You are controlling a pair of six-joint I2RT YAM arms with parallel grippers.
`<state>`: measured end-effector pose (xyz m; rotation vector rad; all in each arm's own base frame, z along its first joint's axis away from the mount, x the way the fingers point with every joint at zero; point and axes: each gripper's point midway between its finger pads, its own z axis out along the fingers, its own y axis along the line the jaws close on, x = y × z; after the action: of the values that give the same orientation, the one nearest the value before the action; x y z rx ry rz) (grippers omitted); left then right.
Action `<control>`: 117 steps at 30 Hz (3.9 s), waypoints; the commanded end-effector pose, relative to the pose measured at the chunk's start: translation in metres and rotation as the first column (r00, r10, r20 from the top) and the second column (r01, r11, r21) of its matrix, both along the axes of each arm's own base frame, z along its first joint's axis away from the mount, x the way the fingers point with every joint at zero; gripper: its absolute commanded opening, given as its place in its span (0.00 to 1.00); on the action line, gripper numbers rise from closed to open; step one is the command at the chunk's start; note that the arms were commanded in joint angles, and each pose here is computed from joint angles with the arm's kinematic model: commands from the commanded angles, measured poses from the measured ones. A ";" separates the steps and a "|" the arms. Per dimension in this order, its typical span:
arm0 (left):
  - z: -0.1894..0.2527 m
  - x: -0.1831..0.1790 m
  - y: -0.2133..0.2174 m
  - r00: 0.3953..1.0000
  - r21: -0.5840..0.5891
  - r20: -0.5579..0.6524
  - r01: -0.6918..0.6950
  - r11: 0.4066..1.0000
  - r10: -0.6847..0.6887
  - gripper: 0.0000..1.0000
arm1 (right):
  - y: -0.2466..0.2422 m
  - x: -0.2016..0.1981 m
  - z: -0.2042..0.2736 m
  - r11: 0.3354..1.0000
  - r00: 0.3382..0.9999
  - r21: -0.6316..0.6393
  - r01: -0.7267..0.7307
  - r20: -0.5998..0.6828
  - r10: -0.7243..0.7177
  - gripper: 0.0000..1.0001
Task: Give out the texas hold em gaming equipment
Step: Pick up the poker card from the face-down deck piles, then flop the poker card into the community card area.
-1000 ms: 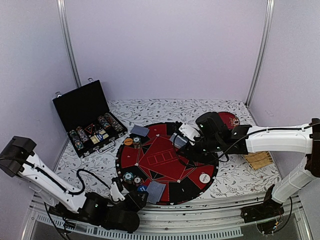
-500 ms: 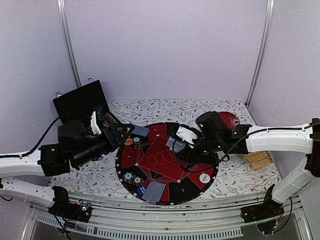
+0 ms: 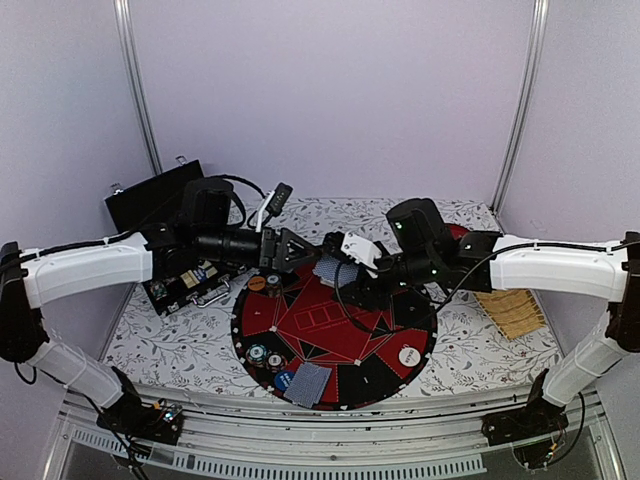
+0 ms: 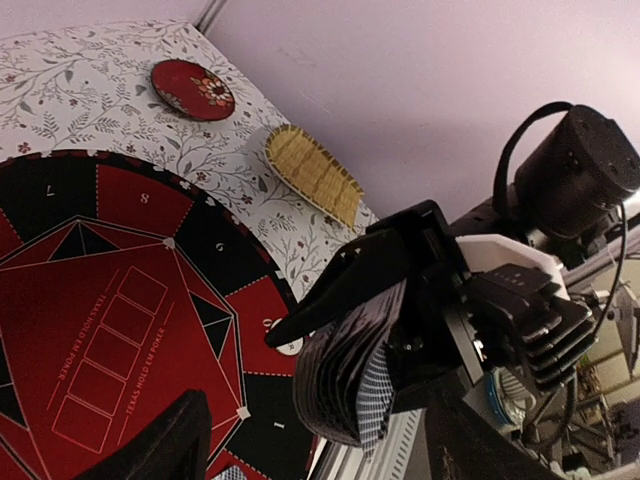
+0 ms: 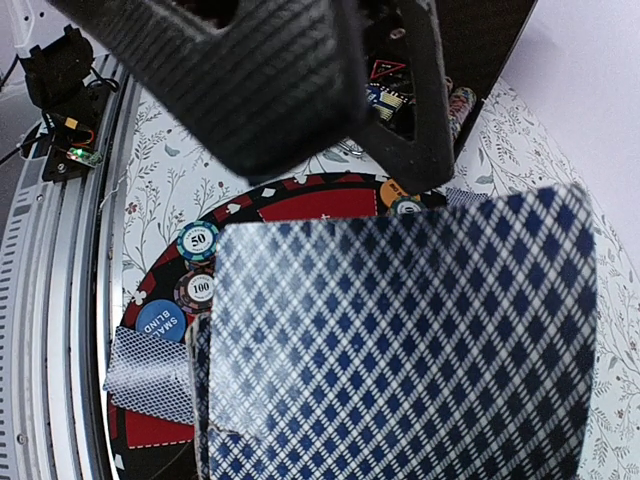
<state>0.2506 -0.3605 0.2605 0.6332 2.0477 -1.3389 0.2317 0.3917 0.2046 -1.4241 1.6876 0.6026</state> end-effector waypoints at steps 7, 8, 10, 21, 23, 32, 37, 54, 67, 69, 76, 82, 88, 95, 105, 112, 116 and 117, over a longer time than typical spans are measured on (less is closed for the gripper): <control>-0.003 0.000 -0.014 0.980 -0.024 0.017 0.196 0.980 -0.196 0.70 | 0.015 -0.002 0.000 0.999 0.999 0.004 -0.052 -0.014 0.052 0.52; -0.005 0.000 -0.015 0.979 -0.023 0.013 0.204 0.979 -0.204 0.70 | 0.016 -0.002 0.001 0.999 0.998 0.005 -0.054 -0.014 0.054 0.52; -0.007 -0.001 -0.017 0.976 -0.022 0.016 0.218 0.976 -0.218 0.69 | 0.016 -0.002 0.001 0.998 0.998 0.007 -0.057 -0.013 0.057 0.52; -0.018 0.010 -0.014 0.990 0.072 0.063 0.119 0.990 -0.124 0.55 | 0.018 -0.001 0.002 0.998 0.998 0.004 -0.066 -0.005 0.066 0.52; -0.018 0.010 -0.012 0.991 0.077 0.069 0.110 0.991 -0.116 0.50 | 0.018 -0.001 0.002 0.998 0.998 0.005 -0.065 -0.004 0.065 0.52; -0.013 0.004 -0.010 0.991 0.037 0.069 0.115 0.993 -0.117 0.45 | 0.020 -0.001 0.001 0.997 0.997 0.009 -0.072 -0.008 0.072 0.52; -0.005 0.002 -0.004 0.988 0.051 0.107 0.105 0.993 -0.110 0.59 | 0.020 -0.001 0.002 0.997 0.997 0.008 -0.072 -0.006 0.072 0.52; -0.011 -0.007 0.000 0.982 0.079 0.127 0.129 0.988 -0.138 0.28 | 0.024 -0.001 -0.004 0.997 0.997 0.007 -0.080 -0.024 0.080 0.52; -0.015 -0.011 -0.002 0.979 0.085 0.120 0.153 0.985 -0.163 0.21 | 0.026 0.001 -0.009 0.997 0.996 -0.001 -0.080 -0.028 0.080 0.52; -0.017 -0.013 -0.004 0.978 0.085 0.116 0.167 0.982 -0.176 0.24 | 0.025 0.001 -0.009 0.997 0.996 -0.001 -0.080 -0.028 0.080 0.52; -0.022 -0.016 -0.007 0.975 0.118 0.118 0.172 0.978 -0.186 0.22 | 0.025 0.001 -0.009 0.997 0.996 -0.003 -0.081 -0.024 0.081 0.52; -0.012 -0.016 -0.005 0.973 0.105 0.146 0.163 0.981 -0.177 0.02 | 0.024 0.002 -0.008 0.997 0.997 -0.004 -0.078 -0.019 0.078 0.52; -0.006 -0.017 -0.003 0.971 0.097 0.163 0.162 0.982 -0.176 0.03 | 0.021 0.005 -0.008 0.998 0.997 -0.006 -0.068 -0.022 0.067 0.52; 0.004 -0.019 -0.003 0.963 0.088 0.194 0.172 0.981 -0.187 0.00 | 0.018 0.007 -0.011 0.998 0.998 -0.014 -0.059 -0.029 0.058 0.52; 0.038 -0.017 0.010 0.951 0.036 0.254 0.172 0.984 -0.175 0.00 | 0.002 0.022 -0.025 1.000 0.998 -0.019 -0.007 -0.059 0.006 0.51; 0.060 0.000 0.037 0.944 0.084 0.317 0.070 0.994 -0.094 0.00 | -0.017 0.041 -0.036 0.998 0.993 -0.018 0.062 -0.098 -0.064 0.51; 0.058 0.020 0.060 0.933 0.195 0.359 -0.063 0.979 -0.011 0.00 | -0.032 0.052 -0.042 0.993 0.987 -0.028 0.114 -0.112 -0.116 0.51; 0.054 0.029 0.068 0.926 0.244 0.377 -0.122 0.962 0.022 0.00 | -0.036 0.056 -0.044 0.991 0.984 -0.029 0.129 -0.117 -0.132 0.51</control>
<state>0.2558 -0.3209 0.3203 0.8906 1.8404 -1.0996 0.2762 0.3662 0.1577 -1.3704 1.8523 0.6023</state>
